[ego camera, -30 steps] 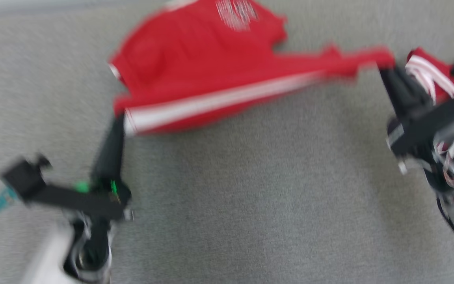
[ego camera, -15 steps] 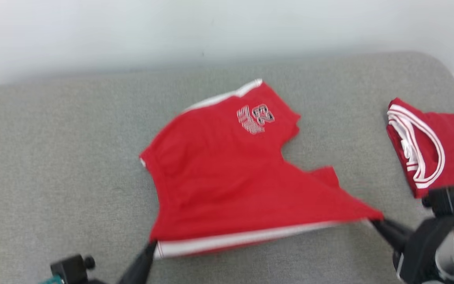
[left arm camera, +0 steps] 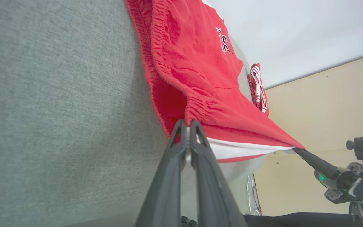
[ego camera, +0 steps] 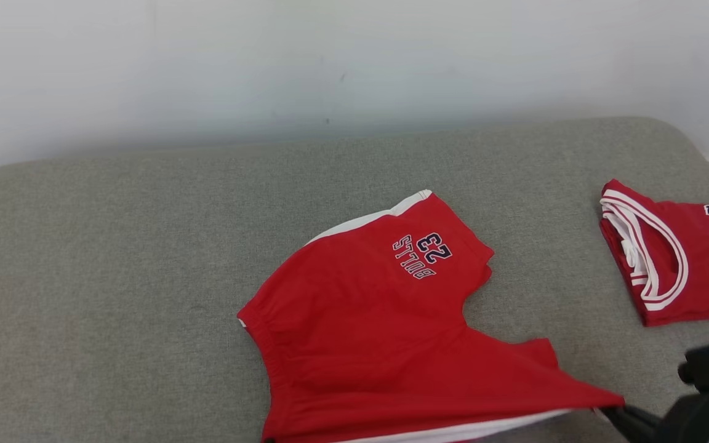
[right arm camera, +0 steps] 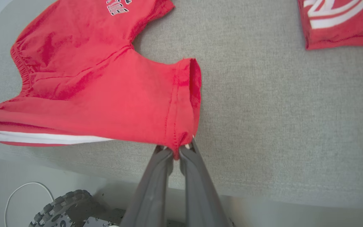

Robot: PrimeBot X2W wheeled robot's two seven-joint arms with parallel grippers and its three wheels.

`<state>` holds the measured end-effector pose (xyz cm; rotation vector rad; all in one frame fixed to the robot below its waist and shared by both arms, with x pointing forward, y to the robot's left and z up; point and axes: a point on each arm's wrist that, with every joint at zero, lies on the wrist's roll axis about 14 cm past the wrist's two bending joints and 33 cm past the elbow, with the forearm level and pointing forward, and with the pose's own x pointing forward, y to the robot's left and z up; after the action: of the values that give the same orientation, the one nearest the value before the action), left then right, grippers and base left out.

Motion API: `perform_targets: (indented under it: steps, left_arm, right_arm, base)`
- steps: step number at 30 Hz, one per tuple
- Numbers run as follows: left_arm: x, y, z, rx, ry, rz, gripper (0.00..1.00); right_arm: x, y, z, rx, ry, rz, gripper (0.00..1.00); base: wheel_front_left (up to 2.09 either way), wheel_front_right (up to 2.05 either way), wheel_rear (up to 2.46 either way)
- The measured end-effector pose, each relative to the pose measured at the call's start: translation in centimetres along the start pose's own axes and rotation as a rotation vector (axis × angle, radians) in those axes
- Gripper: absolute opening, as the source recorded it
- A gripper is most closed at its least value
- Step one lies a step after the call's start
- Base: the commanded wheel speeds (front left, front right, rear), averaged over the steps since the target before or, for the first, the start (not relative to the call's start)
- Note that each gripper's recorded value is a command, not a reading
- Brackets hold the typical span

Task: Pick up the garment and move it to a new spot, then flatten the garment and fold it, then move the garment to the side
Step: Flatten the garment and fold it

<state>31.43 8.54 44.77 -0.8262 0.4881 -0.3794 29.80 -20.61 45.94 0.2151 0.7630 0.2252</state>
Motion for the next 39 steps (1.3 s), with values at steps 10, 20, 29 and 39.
perform_targets:
  steps: [10, 20, 29, 39]
  left_arm:
    - [3.6, -2.5, 4.1, -0.033, -0.111, -0.088, 0.00]
    - [7.1, -0.6, 9.4, 0.049, -0.283, 0.005, 0.00]
    - [9.6, 1.8, 11.3, 0.053, -0.348, 0.079, 0.00]
    - [10.4, 5.1, 12.3, 0.048, -0.395, 0.165, 1.00]
  right_arm:
    - [4.8, 1.7, 8.6, -0.158, -0.106, 0.029, 0.00]
    - [11.5, 3.5, 15.5, -0.234, -0.212, 0.053, 0.00]
    - [17.6, 4.6, 18.4, -0.296, -0.234, 0.055, 0.00]
    - [23.2, 6.8, 17.9, -0.307, -0.191, 0.106, 1.00]
  base:
    - [0.00, 0.00, 0.00]
    - [0.00, 0.00, 0.00]
    - [0.00, 0.00, 0.00]
    - [0.00, 0.00, 0.00]
